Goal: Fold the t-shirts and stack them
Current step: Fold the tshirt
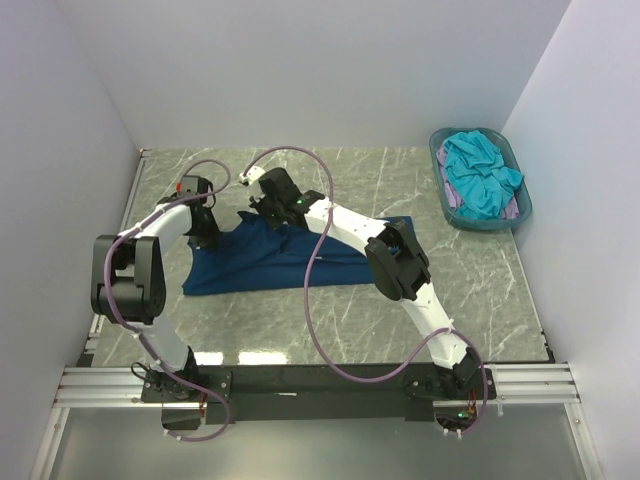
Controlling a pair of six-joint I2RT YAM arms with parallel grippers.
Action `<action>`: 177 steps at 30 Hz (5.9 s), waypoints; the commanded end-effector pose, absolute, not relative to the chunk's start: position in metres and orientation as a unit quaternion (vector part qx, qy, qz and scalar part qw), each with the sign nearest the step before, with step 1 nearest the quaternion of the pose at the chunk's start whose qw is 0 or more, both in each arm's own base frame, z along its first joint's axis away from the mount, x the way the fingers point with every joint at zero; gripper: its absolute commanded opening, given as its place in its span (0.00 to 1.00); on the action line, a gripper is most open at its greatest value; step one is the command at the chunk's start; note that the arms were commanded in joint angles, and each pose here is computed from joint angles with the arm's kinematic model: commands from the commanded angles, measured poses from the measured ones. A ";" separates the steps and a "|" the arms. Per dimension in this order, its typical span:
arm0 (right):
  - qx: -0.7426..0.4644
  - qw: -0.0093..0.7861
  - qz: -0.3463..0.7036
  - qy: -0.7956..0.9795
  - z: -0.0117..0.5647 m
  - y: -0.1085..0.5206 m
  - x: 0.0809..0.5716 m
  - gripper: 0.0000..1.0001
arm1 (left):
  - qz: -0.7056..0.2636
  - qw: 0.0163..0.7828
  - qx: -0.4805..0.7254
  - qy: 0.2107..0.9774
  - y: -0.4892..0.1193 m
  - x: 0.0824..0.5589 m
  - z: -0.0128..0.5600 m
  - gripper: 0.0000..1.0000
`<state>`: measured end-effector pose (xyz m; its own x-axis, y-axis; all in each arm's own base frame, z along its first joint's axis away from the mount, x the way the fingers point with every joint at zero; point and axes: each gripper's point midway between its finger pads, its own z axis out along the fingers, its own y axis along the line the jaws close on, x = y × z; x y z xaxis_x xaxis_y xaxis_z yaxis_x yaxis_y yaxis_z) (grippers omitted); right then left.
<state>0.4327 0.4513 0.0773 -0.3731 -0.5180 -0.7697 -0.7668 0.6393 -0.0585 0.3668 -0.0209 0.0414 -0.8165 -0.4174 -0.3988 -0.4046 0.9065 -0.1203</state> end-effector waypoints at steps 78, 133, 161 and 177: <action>0.013 0.290 -0.004 0.957 0.084 0.152 0.357 0.35 | -0.059 0.230 -0.240 0.941 -0.053 0.300 0.057 0.68; 0.116 0.304 0.001 0.945 0.077 0.081 0.406 0.30 | -0.040 0.308 -0.236 0.921 -0.037 0.305 0.091 0.70; 0.134 0.249 0.006 0.959 0.031 0.078 0.358 0.31 | -0.036 0.315 -0.237 0.918 -0.035 0.306 0.094 0.71; 0.143 0.265 0.029 0.953 0.056 0.079 0.389 0.31 | -0.028 0.301 -0.255 0.918 -0.029 0.309 0.090 0.71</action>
<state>0.3894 0.0787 0.0420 -0.8341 0.2746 -0.4784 0.2593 0.9607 0.0994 0.3008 -0.0339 0.0845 -0.7087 -0.4713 -0.5250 -0.4350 0.8778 -0.2008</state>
